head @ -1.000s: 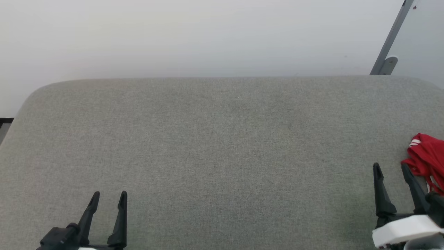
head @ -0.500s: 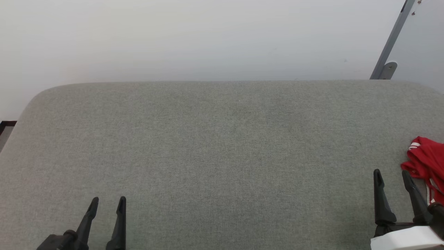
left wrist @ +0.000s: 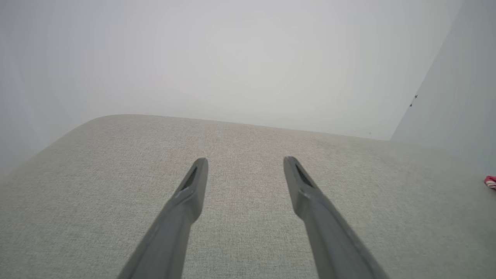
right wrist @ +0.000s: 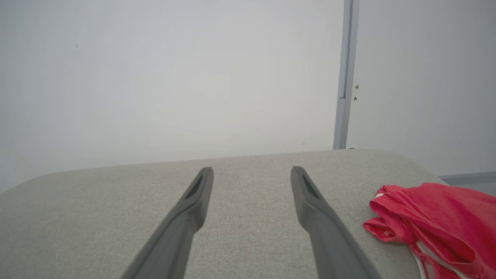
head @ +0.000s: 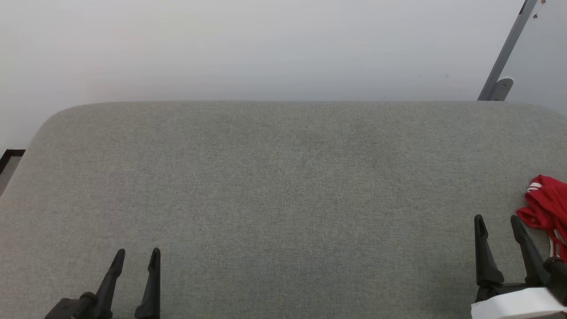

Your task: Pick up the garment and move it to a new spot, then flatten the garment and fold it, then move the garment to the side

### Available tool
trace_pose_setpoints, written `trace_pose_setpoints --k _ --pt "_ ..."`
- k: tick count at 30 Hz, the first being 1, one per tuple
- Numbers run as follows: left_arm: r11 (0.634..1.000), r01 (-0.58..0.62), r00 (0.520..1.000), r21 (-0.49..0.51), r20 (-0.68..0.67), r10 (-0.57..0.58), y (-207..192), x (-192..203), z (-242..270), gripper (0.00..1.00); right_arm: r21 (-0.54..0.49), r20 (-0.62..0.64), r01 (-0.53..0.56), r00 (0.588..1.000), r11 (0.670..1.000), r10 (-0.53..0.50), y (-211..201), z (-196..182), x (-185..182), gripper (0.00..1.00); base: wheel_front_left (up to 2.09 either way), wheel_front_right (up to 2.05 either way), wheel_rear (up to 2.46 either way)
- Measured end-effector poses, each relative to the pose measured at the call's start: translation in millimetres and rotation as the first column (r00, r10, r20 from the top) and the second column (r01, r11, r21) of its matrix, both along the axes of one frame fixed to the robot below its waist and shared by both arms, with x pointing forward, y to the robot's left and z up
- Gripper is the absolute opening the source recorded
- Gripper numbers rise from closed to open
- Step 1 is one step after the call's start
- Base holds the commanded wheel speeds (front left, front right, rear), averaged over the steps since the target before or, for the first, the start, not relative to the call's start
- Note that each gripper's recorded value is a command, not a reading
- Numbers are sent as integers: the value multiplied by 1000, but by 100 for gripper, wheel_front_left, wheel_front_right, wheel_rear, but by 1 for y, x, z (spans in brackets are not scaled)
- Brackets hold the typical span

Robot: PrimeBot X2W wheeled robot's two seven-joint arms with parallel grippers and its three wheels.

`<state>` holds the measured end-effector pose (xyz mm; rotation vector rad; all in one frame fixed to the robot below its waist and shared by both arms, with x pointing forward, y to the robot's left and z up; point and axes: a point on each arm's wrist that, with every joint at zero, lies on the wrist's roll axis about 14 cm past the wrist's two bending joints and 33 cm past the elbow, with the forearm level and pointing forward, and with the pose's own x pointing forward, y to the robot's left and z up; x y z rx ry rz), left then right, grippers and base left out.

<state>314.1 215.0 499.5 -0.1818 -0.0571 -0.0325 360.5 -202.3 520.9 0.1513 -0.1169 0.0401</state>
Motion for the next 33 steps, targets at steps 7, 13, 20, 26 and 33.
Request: trace_pose_setpoints --k 7,13,20,26,33 --pt "1000 -9 1000 4 -2 9 3 0 0 100 1 0 2 1000 1000 -2 0 0 0 100 0 0 0" --pt "1000 -9 1000 3 -7 9 2 1 -2 100 6 2 13 1000 1000 -13 -2 0 -2 100 0 0 0" --pt "999 -14 998 -38 -65 12 -4 -3 -22 0 26 -69 26 997 999 -24 -2 -22 -9 0 0 0 0" --pt "990 -41 995 -137 -95 28 -3 -2 -27 0 129 -106 48 994 990 -35 -5 -30 -10 0 0 0 0" --pt "965 -68 993 -252 -107 42 0 4 -27 0 250 -119 67 992 966 -38 -7 -30 -6 0 0 0 0"
